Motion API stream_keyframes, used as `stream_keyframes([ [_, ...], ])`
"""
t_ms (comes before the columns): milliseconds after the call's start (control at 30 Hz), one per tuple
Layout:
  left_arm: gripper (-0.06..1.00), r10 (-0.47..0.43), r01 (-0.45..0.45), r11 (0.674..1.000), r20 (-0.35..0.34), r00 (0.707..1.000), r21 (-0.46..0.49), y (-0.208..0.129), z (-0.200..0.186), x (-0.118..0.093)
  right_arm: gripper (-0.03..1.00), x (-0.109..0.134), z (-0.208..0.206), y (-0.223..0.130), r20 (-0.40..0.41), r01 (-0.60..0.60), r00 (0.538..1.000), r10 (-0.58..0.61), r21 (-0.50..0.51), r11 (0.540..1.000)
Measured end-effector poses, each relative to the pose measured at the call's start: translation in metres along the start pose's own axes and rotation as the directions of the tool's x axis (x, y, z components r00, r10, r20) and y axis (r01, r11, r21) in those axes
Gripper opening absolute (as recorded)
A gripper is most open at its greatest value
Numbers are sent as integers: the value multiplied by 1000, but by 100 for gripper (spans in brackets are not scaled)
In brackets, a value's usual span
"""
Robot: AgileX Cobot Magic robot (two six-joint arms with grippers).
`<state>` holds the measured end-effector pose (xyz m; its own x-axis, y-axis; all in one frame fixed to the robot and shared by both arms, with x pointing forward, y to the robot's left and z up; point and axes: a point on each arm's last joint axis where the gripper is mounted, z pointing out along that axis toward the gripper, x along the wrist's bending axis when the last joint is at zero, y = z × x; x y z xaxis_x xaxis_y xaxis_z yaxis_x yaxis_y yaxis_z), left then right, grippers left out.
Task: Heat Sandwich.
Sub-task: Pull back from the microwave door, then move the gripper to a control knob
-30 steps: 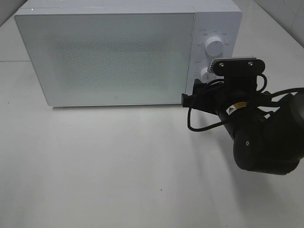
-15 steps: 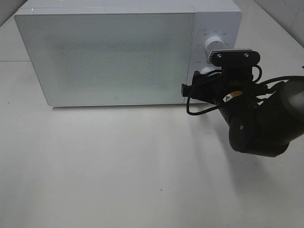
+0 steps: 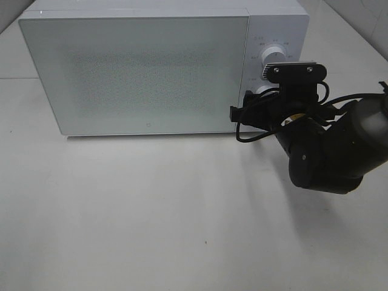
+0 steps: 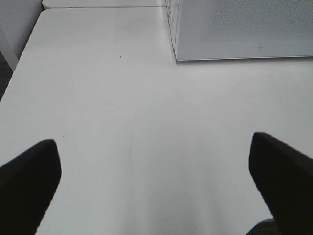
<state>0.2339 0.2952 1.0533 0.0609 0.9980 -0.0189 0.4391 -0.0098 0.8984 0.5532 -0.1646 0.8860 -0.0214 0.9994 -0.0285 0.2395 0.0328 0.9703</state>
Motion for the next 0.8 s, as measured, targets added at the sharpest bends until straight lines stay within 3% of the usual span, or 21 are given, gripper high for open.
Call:
stream_keyframes([
  [200,99,0,0,1000,0,1000,0,0,0,0,69,0,0,0,-1,0,1000,0,2,1000],
  [333,99,0,0,1000,0,1000,0,0,0,0,59,0,0,0,-2,-1,1000,1,4,1000],
  [433,99,0,0,1000,0,1000,0,0,0,0,43,1,0,0,-7,1,1000,-1,1,1000],
  [800,99,0,0,1000,0,1000,0,0,0,0,43,1,0,0,-7,1,1000,-1,1,1000],
])
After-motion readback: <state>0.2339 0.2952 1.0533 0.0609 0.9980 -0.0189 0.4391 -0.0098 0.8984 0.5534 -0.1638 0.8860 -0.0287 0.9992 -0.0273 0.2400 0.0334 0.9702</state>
